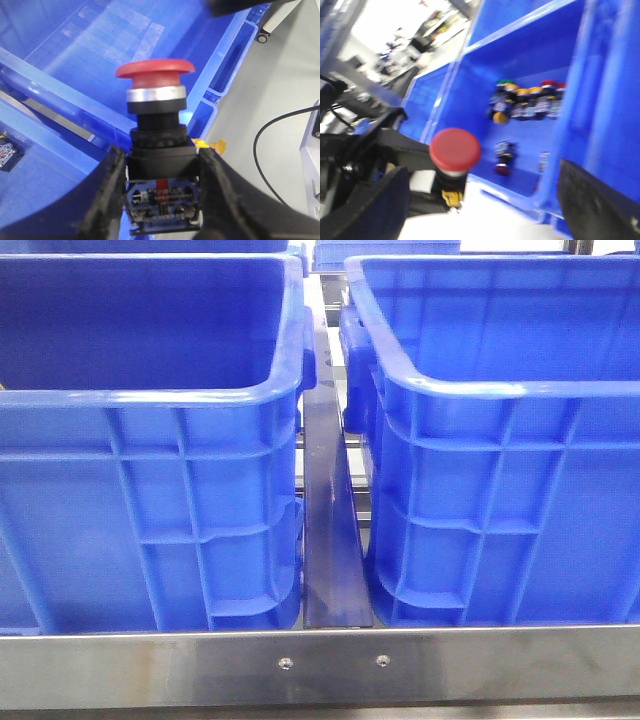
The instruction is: Pick red and yellow buttons and place in box
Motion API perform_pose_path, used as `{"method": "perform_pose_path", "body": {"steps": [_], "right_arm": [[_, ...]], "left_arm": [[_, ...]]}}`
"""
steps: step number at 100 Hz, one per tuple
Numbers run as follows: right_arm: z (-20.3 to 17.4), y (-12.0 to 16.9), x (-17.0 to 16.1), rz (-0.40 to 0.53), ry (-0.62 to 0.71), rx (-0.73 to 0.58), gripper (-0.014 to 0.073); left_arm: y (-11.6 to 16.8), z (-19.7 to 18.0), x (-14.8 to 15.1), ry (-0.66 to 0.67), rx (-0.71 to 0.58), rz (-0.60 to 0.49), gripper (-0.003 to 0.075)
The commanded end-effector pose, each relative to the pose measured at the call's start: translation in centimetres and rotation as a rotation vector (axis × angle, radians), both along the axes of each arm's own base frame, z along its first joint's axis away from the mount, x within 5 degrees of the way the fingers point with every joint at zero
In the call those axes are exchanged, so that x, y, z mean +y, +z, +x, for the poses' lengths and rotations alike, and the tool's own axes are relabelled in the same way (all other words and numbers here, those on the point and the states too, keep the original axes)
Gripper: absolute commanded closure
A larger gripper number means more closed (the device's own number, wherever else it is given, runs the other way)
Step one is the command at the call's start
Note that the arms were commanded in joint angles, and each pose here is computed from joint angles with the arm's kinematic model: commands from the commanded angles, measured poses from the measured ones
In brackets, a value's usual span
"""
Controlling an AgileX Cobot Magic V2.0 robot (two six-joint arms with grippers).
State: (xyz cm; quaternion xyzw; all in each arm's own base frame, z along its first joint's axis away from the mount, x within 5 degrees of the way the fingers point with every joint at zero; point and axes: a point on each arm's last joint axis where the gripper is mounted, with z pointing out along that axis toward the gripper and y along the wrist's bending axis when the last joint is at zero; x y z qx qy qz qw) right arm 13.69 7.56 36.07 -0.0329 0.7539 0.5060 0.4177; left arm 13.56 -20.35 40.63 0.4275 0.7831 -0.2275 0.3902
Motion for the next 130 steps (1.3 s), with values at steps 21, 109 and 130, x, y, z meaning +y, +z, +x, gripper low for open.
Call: {"method": "perform_pose_path", "body": {"steps": [21,109,130], "right_arm": [[2.2,0.5,2.3,0.096,0.135,0.000,-0.0020],[4.2,0.5,6.0,0.080,0.277,0.048,0.0442],[4.3,0.5,6.0,0.067,0.274,0.025,0.0442]], "left_arm": [[1.9,-0.3,0.1,0.000,-0.061,-0.103,0.0739],[1.9,-0.2,0.2,0.001,-0.073,-0.091,0.0711],[1.9,-0.2,0.3,0.003,-0.083,-0.080,0.0314]]}}
